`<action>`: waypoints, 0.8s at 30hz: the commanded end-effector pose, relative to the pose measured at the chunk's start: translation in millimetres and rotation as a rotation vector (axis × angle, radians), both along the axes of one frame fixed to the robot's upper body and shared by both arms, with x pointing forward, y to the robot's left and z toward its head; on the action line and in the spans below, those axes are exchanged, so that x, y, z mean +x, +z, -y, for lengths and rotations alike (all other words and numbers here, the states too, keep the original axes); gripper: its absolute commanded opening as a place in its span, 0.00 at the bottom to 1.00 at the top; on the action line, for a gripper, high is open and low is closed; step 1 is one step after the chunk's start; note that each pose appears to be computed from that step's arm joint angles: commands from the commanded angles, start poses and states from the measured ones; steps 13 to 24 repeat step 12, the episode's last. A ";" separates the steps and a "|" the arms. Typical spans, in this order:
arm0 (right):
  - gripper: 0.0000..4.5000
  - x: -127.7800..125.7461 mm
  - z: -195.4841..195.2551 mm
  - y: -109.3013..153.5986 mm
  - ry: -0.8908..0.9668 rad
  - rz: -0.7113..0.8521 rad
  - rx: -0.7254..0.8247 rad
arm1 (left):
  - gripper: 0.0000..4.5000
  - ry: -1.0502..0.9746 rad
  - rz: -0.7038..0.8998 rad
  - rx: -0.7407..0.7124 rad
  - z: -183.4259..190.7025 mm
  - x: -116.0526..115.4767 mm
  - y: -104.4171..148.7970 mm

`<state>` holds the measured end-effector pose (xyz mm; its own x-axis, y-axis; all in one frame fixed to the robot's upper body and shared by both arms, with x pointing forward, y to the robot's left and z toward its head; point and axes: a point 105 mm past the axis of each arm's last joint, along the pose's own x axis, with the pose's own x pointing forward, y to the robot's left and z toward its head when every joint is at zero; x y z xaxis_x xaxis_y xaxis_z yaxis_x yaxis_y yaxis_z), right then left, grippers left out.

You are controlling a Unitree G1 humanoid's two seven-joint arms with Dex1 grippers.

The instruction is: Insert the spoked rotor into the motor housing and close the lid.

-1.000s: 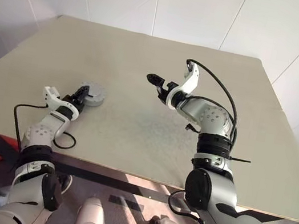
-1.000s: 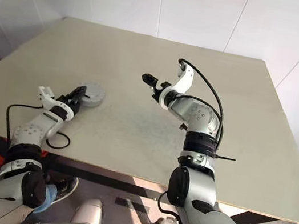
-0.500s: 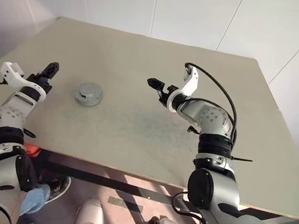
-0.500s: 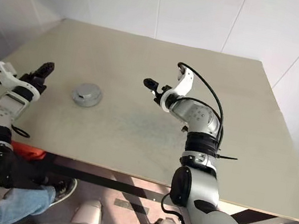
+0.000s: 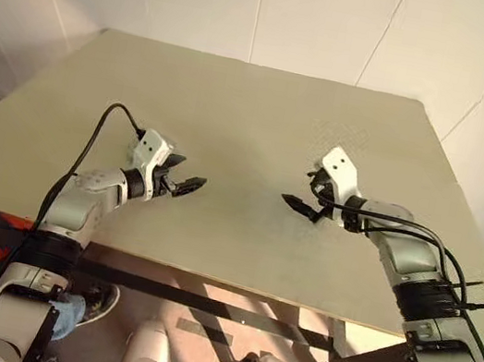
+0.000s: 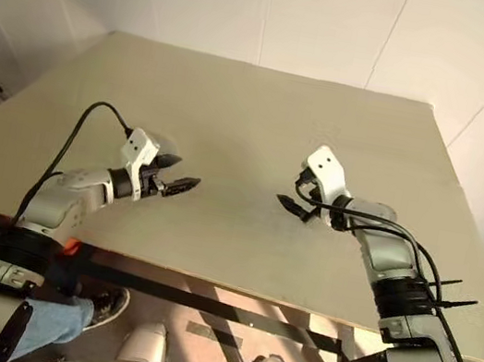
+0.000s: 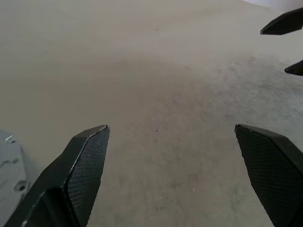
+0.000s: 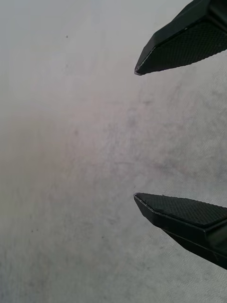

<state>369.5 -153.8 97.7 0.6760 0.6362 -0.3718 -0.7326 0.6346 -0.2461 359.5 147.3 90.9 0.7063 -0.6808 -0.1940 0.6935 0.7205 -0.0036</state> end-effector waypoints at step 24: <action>0.99 23.1 -18.9 18.8 -0.034 0.088 0.047 | 0.99 0.103 0.066 0.035 -23.0 10.9 10.3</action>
